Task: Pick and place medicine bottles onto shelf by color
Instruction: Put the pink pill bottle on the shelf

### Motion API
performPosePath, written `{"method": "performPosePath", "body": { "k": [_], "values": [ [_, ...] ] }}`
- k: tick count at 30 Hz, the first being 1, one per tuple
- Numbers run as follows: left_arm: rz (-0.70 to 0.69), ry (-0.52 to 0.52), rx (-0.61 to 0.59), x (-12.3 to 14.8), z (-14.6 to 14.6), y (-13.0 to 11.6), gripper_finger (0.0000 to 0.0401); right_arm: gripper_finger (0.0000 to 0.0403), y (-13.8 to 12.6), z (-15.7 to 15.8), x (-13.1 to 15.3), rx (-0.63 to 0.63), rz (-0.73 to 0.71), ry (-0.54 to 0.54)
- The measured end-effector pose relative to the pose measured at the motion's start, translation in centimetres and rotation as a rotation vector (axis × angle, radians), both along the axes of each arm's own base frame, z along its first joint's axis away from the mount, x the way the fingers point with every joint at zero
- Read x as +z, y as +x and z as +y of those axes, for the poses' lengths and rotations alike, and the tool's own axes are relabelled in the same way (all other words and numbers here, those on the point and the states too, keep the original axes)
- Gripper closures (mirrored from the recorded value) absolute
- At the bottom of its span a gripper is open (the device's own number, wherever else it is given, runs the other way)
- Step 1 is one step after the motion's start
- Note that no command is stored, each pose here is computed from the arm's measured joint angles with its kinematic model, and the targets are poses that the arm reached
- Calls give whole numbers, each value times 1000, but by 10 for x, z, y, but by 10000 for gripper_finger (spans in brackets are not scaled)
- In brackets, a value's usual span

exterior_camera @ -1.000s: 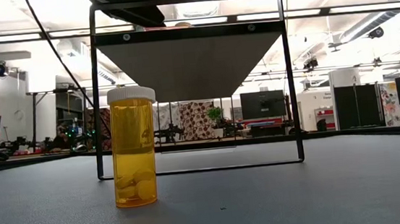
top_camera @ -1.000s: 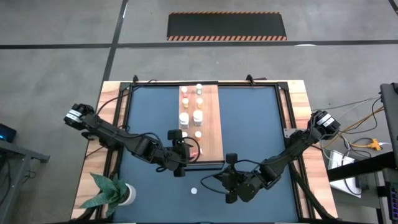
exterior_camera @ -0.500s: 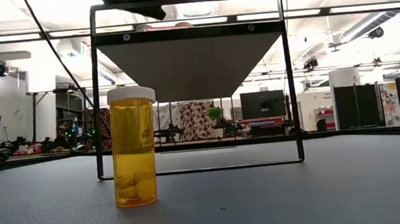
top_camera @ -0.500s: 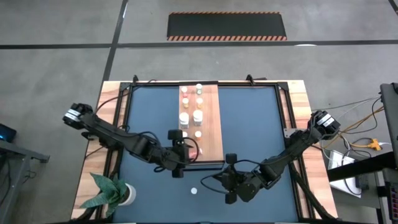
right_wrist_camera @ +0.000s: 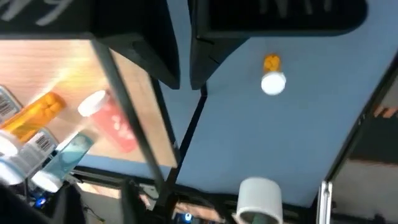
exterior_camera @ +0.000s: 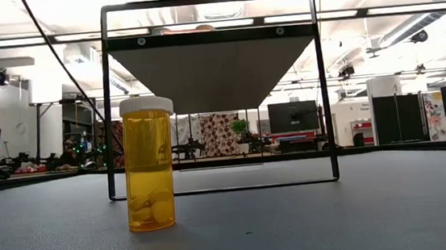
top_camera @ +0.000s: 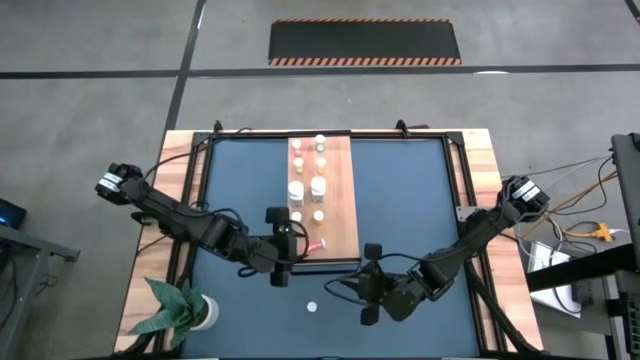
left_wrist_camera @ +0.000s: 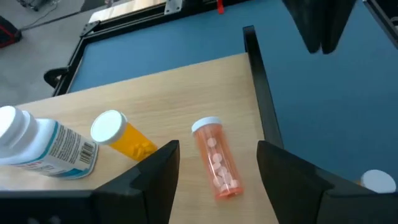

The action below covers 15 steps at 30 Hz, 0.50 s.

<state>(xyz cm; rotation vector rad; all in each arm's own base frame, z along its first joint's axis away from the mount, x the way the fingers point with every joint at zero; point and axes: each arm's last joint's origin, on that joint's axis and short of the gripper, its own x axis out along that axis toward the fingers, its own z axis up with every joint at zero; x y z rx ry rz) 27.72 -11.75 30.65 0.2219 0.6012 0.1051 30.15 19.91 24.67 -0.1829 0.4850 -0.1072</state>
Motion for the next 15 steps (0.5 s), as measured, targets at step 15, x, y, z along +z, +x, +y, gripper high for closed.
{"method": "performPosePath", "body": {
  "k": [15],
  "values": [
    [-17, 9, 30, -18, 2, 20, 203, 222, 0, -6, 8, -68, -45, -11]
  ]
}}
